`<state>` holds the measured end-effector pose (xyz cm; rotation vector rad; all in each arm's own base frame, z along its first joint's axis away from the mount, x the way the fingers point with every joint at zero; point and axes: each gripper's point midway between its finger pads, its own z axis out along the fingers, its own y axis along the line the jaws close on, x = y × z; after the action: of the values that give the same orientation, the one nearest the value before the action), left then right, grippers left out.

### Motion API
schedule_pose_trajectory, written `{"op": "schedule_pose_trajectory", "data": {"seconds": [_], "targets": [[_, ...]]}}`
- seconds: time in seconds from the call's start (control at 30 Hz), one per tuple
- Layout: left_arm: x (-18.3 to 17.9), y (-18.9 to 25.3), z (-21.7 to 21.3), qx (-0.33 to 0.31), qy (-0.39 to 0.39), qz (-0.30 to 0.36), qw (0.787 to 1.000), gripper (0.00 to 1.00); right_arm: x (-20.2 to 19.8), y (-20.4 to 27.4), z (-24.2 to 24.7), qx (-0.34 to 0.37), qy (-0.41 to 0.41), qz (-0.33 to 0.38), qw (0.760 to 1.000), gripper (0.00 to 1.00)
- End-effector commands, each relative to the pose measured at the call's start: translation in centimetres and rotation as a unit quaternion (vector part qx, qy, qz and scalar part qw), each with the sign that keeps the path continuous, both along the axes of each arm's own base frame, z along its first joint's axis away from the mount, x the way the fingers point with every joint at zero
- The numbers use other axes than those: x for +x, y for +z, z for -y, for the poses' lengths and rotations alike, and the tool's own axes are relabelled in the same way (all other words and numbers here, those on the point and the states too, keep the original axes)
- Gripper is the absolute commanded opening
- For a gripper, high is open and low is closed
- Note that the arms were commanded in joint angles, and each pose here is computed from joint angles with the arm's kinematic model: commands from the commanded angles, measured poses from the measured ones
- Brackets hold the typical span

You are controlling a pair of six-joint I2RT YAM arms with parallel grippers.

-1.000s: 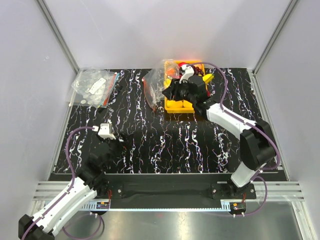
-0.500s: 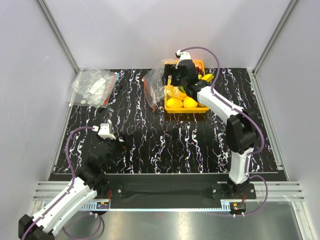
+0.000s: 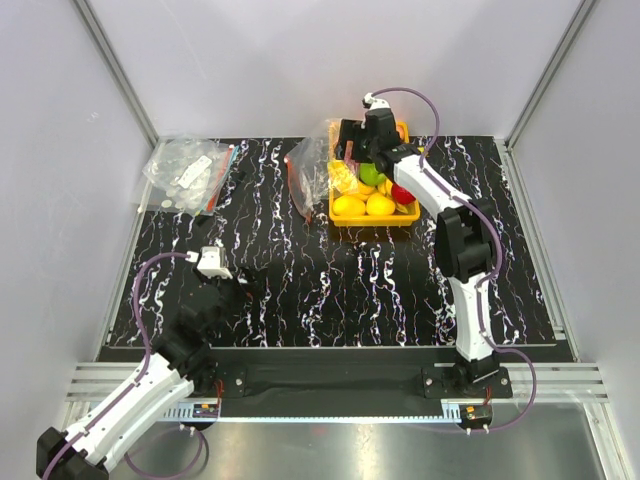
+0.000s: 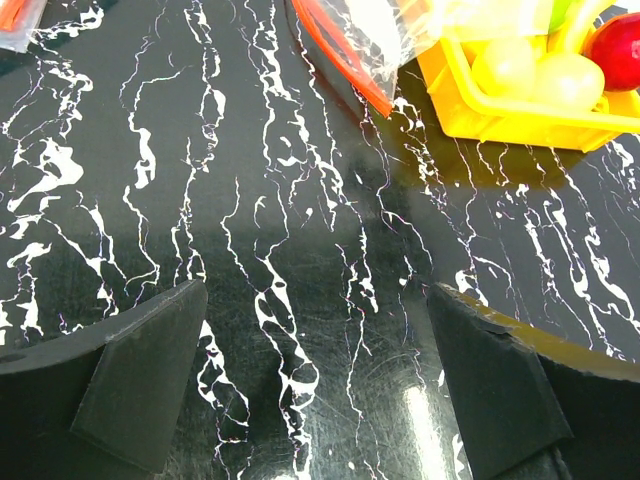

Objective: Place the food in the zip-top bag and seal the zipper
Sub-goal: Pick up the zipper food storage bag from the bin.

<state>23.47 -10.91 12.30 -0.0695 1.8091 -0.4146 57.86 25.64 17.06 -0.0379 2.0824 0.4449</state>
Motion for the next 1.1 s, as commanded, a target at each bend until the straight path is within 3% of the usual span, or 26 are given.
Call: {"op": "schedule_pose_trajectory", "data": {"seconds": [0.0,0.1,0.17,0.2,0.27,0.6,0.73,0.9,1.07], "targets": [[0.5,3.2,0.7,-0.021,-0.010,0.037,0.999,0.99,0.1,1.7,-2.7,0.049,0.051,0.007,0.997,0.92],[0.6,3.2,0.8,-0.020,-0.012,0.037,0.999,0.99,0.0,1.3,-3.5,0.090,0.081,-0.001,0.993,0.71],[0.5,3.1,0.8,-0.019,-0.014,0.036,0.999,0.99,0.2,1.6,-3.5,0.104,0.088,0.007,0.991,0.42],[0.5,3.2,0.9,-0.020,-0.015,0.036,0.999,0.99,0.0,1.4,-3.7,0.107,0.095,0.006,0.990,0.18],[0.5,3.2,0.9,-0.020,-0.015,0.037,0.999,0.99,-0.2,2.1,-3.6,0.109,0.100,0.019,0.989,0.00],[0.6,3.3,0.6,-0.019,-0.006,0.033,0.999,0.99,-6.4,8.2,-5.5,0.104,0.196,0.059,0.973,0.00],[0.2,4.3,0.2,-0.020,-0.004,0.039,0.999,0.98,-12.3,9.4,-7.6,0.089,0.274,0.032,0.957,0.00],[-0.5,5.6,-0.5,-0.032,0.000,0.066,0.997,0.98,-21.3,9.0,-9.2,0.095,0.382,-0.015,0.919,0.00],[-0.9,6.5,-1.0,-0.038,0.005,0.077,0.996,0.98,-26.5,8.8,-8.9,0.110,0.422,-0.056,0.898,0.00]]}}
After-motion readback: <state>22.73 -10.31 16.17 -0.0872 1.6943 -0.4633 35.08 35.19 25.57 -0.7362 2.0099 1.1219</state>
